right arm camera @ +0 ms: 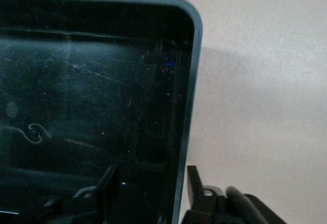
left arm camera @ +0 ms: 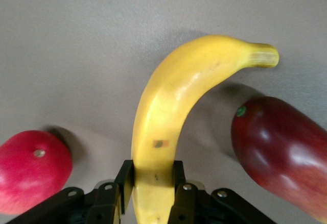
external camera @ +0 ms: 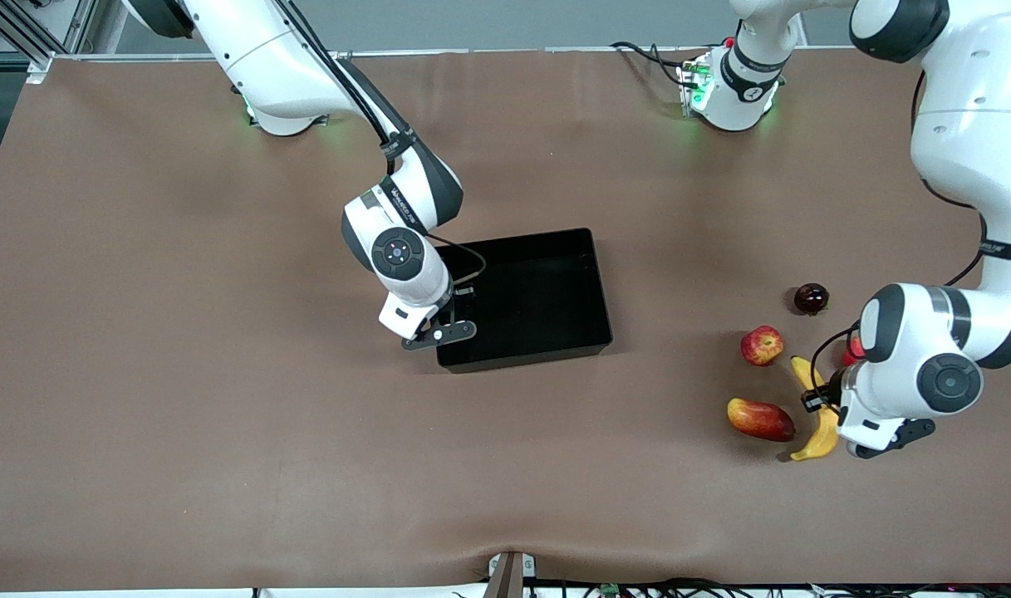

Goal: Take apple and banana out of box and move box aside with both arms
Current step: 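Release the banana while the right gripper grips the tray rim, then slide the black tray away with the right gripper while left withdraws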

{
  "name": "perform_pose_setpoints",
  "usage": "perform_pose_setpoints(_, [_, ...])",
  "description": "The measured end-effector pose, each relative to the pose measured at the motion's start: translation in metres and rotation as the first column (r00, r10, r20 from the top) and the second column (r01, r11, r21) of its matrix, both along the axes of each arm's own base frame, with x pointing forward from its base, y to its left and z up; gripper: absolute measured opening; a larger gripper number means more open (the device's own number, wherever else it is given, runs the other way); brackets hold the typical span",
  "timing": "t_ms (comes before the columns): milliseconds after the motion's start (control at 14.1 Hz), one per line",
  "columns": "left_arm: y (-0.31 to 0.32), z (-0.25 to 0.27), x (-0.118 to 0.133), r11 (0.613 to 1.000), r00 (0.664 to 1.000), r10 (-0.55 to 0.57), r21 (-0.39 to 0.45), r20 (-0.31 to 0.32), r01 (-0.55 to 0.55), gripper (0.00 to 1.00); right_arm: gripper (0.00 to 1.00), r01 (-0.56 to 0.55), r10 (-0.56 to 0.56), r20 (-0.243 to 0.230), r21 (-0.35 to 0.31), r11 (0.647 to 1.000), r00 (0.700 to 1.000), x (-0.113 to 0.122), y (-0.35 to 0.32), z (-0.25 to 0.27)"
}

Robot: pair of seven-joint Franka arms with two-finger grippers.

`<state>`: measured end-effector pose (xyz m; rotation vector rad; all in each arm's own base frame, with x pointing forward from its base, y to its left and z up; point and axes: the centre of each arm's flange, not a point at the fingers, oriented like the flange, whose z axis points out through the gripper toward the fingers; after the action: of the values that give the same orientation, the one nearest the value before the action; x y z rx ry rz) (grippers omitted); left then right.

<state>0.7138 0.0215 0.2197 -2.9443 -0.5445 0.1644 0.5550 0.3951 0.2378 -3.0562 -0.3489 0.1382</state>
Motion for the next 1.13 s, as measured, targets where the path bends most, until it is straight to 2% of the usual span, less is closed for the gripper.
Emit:
perform_pose_setpoints(212, [0.0,-0.016,-0.001,0.998,0.999,-0.036,0.046,-0.011,0.036,0.36,0.23,0.0,0.0,-0.008,-0.01,1.0,1.0,0.005,-0.005,0.004])
perform_pose_setpoints(354, [0.003,-0.013,0.0,0.998,0.999,-0.033,0.049,-0.006,0.033,0.51,0.05,0.012,-0.013,-0.028,-0.027,1.0,1.0,0.012,-0.012,0.016])
perform_pose_setpoints(566, [-0.003,0.019,0.003,0.998,0.999,-0.034,0.053,0.002,0.034,0.78,0.05,0.028,-0.033,-0.09,-0.064,0.998,0.995,0.034,-0.048,0.059])
perform_pose_setpoints(707, [-0.019,0.087,0.007,0.999,0.998,-0.047,0.029,0.047,0.046,0.98,0.05,0.027,-0.033,-0.104,-0.056,0.998,0.994,0.054,-0.096,0.098])
perform_pose_setpoints(919, [-0.027,0.219,-0.01,0.989,0.982,-0.145,0.03,0.124,0.142,1.0,0.05,0.106,-0.106,-0.109,-0.007,0.994,0.988,0.081,-0.193,0.153])
perform_pose_setpoints(1131, [-0.032,0.311,-0.046,0.98,0.97,-0.2,0.046,0.138,0.196,1.0,0.05,0.181,-0.181,-0.12,-0.01,0.983,0.976,0.082,-0.262,0.179])
